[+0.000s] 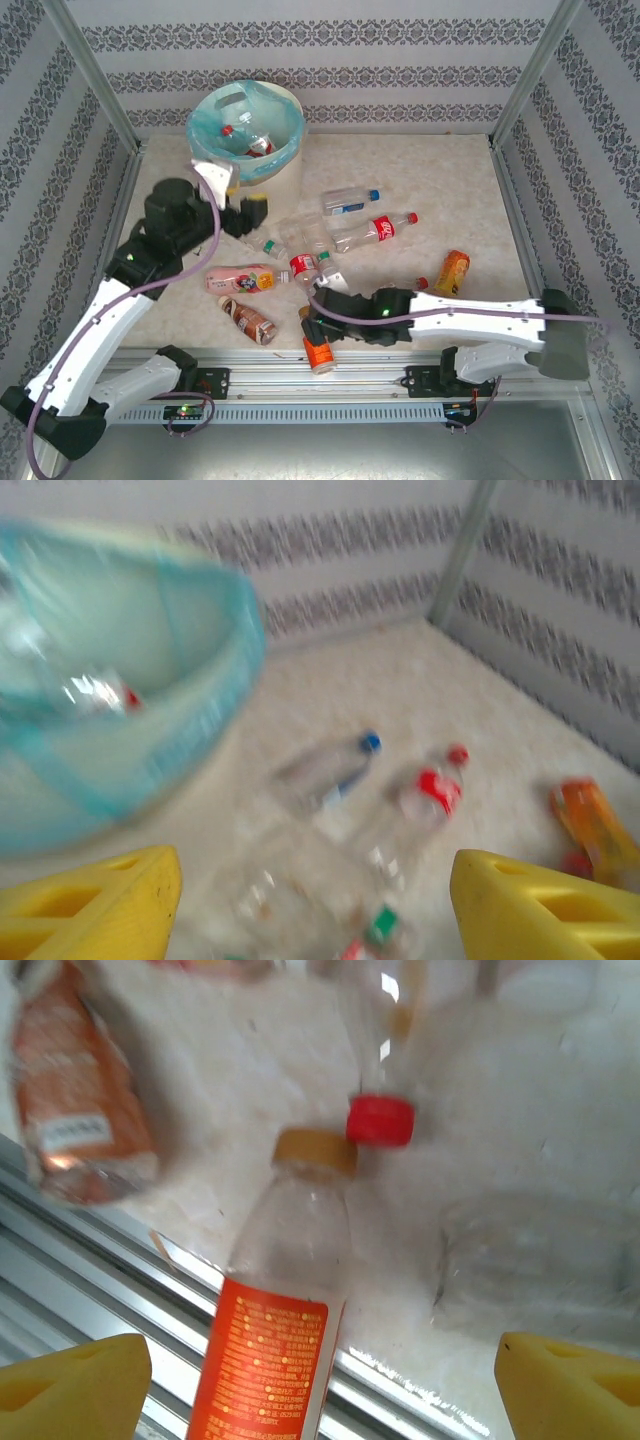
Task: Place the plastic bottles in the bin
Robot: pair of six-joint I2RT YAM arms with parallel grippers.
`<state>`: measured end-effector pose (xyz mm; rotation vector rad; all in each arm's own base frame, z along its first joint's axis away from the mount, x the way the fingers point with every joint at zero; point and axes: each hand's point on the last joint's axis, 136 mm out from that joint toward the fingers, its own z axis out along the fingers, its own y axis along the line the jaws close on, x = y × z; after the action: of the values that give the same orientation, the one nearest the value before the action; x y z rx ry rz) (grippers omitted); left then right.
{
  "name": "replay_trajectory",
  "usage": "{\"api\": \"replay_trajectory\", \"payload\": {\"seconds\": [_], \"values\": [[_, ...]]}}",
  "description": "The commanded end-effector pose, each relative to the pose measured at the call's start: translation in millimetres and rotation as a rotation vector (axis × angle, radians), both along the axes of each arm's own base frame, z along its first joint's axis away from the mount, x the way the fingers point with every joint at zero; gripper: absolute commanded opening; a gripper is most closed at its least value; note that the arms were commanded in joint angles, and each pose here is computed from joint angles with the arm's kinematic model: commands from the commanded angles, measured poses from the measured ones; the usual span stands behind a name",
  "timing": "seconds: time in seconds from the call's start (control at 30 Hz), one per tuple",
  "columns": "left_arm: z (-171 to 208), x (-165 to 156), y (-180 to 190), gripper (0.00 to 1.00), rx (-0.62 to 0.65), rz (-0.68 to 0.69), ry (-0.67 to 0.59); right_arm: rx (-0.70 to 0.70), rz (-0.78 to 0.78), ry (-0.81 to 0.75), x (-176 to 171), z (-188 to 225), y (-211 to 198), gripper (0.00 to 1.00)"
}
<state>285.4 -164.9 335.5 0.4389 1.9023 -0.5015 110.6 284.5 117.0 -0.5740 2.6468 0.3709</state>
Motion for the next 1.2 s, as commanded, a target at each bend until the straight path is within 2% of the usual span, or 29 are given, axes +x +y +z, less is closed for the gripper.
{"api": "replay_trajectory", "payload": {"seconds": [0.0, 0.1, 0.3, 0.47, 0.57, 0.77, 0.93, 1.1, 1.17], "values": [[-51, -28, -10, 0.72, 0.02, -0.105, 0.135, -0.006, -0.058, 0.032, -7, -16, 13, 0.91], [-69, -39, 1, 0.73, 0.062, -0.092, 0.115, -0.046, -0.044, 0.087, -18, -35, 25, 0.93], [-86, -35, 31, 0.75, 0.12, 0.056, 0.059, -0.122, -0.068, 0.12, -21, -63, 27, 0.94], [-82, -33, 37, 0.77, 0.134, 0.084, 0.028, -0.145, -0.064, 0.19, -30, -86, 28, 0.89], [-83, -32, 39, 0.77, 0.138, 0.097, 0.039, -0.156, -0.067, 0.191, -30, -90, 27, 0.81], [-72, -31, 40, 0.77, 0.116, 0.114, 0.019, -0.138, -0.075, 0.159, -26, -80, 21, 0.63], [-60, -34, 38, 0.77, 0.099, 0.101, 0.012, -0.1, -0.084, 0.143, -30, -70, 8, 0.56], [-43, -32, 34, 0.77, 0.074, 0.093, 0.023, 0.011, 0.043, 0.061, -36, -39, 15, 0.5], [-37, -35, 23, 0.77, 0.032, 0.04, 0.049, 0.073, 0.122, -0.006, -36, -15, 21, 0.5]]}}
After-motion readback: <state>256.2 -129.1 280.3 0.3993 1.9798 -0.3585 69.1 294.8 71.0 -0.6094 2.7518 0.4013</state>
